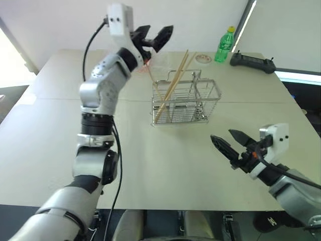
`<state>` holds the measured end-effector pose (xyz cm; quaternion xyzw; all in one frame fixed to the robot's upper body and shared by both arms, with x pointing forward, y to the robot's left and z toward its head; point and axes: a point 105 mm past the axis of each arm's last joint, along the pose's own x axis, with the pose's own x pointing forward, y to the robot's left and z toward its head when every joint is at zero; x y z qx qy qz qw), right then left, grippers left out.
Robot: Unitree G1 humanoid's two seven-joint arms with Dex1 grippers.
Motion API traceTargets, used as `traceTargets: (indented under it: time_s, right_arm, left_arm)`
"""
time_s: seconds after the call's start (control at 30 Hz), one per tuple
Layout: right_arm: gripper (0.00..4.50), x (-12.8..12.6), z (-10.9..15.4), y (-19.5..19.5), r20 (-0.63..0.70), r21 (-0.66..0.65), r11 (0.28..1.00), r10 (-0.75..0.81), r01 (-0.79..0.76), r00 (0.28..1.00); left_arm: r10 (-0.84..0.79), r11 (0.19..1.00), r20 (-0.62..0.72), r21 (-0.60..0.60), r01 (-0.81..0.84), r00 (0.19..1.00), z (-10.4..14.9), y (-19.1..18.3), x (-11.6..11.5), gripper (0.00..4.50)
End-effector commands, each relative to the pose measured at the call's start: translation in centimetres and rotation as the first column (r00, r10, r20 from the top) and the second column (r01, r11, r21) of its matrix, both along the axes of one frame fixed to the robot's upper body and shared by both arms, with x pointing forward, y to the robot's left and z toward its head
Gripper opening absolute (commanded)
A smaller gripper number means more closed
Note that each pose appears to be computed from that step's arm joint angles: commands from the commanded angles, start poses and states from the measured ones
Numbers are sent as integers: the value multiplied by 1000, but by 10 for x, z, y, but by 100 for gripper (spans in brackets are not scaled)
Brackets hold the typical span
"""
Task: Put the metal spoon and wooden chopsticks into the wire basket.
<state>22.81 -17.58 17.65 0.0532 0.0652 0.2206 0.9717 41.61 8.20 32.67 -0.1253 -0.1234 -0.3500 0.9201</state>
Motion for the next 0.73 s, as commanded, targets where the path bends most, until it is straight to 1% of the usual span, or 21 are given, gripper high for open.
traceTargets:
  time_s: [0.03,0.07,0.13,0.17,0.2,0.23,0.27,0.4,0.43,0.47,0.5,0.6,0.73]
  right_arm:
    - [386,3,20,-11,69,-27,1000,-1,3,998]
    - [386,4,24,-16,81,-44,999,-4,7,997]
    - [386,5,35,-27,104,-76,997,-8,16,995]
    - [386,5,41,-32,114,-87,996,-9,19,993]
    - [386,5,48,-38,126,-103,995,-6,20,992]
    - [386,5,53,-42,133,-116,993,-3,19,991]
    - [386,4,57,-45,137,-127,992,0,18,991]
    - [386,5,63,-64,133,-163,985,-25,47,991]
    - [386,6,64,-68,131,-166,985,-30,52,991]
    - [386,6,65,-70,129,-165,985,-31,53,991]
    - [386,7,64,-71,127,-165,985,-29,50,991]
    - [386,8,61,-67,114,-161,987,-5,24,993]
    - [386,10,58,-58,109,-138,990,20,-5,994]
  left_arm:
    - [-110,993,52,54,107,993,23,18,-14,444]
    - [-147,981,73,140,135,986,20,27,-20,444]
    - [-209,927,112,338,161,971,8,45,-33,444]
    - [-249,880,129,444,168,960,-2,54,-40,444]
    - [-291,816,117,548,183,950,-17,64,-46,444]
    - [-324,759,101,621,195,941,-29,72,-52,444]
    - [-348,715,93,670,200,933,-37,79,-56,444]
    - [-381,618,123,771,154,917,-55,100,-66,444]
    - [-379,602,109,784,155,919,-61,105,-67,444]
    - [-379,594,99,789,159,920,-65,107,-68,444]
    - [-393,585,63,787,197,918,-70,108,-72,444]
    - [-459,562,-12,771,301,888,-80,103,-90,444]
    - [-442,568,-33,763,308,896,-84,102,-94,444]
